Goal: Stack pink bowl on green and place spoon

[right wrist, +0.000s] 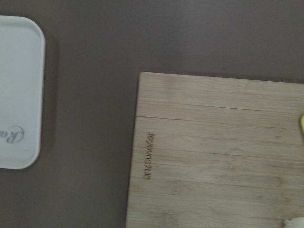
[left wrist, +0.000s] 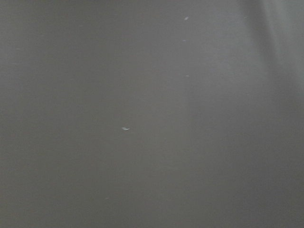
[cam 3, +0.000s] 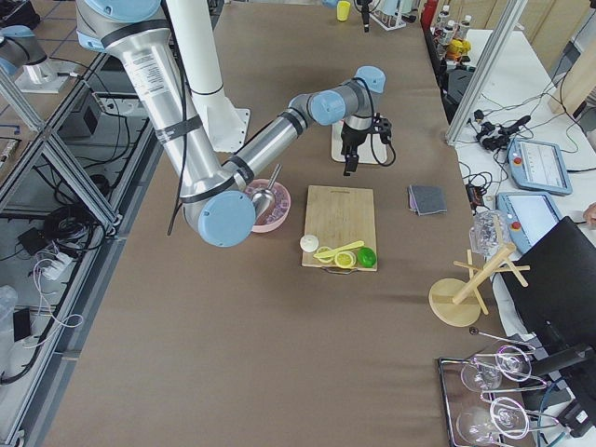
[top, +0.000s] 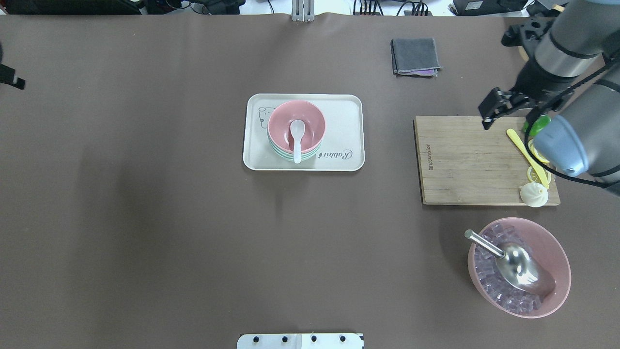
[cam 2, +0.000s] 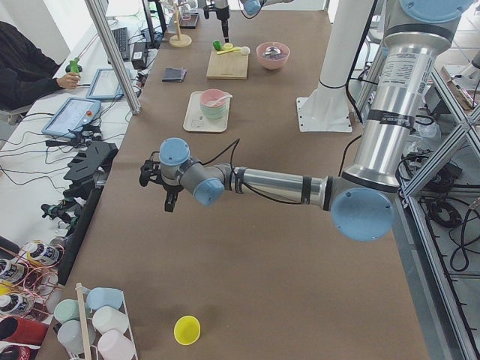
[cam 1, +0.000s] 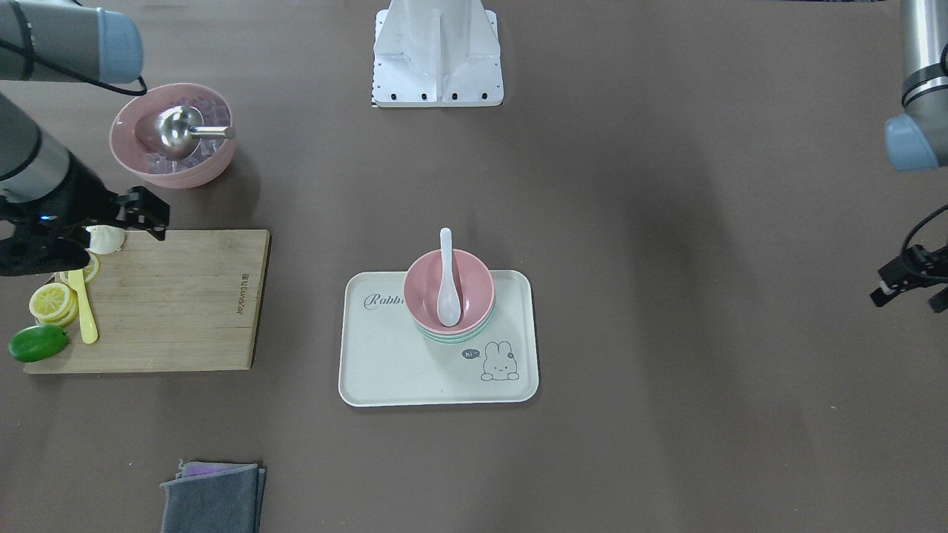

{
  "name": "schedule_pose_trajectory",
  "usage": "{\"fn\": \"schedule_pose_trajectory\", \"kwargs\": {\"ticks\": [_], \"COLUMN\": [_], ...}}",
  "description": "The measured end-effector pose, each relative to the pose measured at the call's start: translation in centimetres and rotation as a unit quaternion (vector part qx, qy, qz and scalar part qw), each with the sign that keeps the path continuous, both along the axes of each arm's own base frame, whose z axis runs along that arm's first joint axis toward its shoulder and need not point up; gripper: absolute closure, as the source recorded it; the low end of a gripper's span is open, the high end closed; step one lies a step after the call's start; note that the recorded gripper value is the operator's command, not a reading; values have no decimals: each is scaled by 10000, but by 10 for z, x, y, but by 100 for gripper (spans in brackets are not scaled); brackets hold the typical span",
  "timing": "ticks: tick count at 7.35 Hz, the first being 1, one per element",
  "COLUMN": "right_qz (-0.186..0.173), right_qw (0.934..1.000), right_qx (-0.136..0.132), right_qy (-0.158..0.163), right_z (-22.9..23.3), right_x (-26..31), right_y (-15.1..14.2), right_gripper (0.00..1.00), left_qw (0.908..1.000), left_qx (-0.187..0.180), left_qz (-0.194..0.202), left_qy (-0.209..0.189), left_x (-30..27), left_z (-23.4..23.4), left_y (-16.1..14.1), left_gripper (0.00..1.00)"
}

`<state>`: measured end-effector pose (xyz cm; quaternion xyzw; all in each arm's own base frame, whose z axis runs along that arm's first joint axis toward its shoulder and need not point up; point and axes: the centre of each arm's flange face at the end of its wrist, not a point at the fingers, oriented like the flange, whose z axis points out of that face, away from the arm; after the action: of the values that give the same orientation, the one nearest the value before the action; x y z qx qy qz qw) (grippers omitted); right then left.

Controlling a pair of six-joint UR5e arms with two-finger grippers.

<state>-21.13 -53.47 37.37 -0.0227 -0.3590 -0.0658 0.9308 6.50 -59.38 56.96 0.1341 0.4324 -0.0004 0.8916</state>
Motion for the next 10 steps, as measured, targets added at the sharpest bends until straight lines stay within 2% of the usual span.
{"fn": "schedule_pose_trajectory", "kwargs": {"ticks": [1,3,5,7,8,10], "right_qz": [-88,-243,-113,128,233,351], "right_qw": [10000,9995,9993,9992,9988,9983], "right_qx": [15,-56,-158,83,164,210], "right_qy": [3,-218,-322,-380,-396,-411], "right_z": [33,104,166,229,247,252], "right_x": [40,118,177,212,224,233], "right_y": [-1,-4,1,8,14,17], "right_gripper": [0,0,0,0,0,0], "left_qw": [9999,9996,9990,9985,9985,9977], "left_qx": [68,-34,-270,-378,-368,-536], "left_qz": [131,256,275,285,285,261], "left_qy": [-73,-143,-233,-274,-278,-309], "left_x": [-35,-70,-77,-75,-75,-74], "left_z": [19,42,71,81,77,53], "left_y": [8,22,38,34,31,17], "left_gripper": [2,2,2,2,2,2]}}
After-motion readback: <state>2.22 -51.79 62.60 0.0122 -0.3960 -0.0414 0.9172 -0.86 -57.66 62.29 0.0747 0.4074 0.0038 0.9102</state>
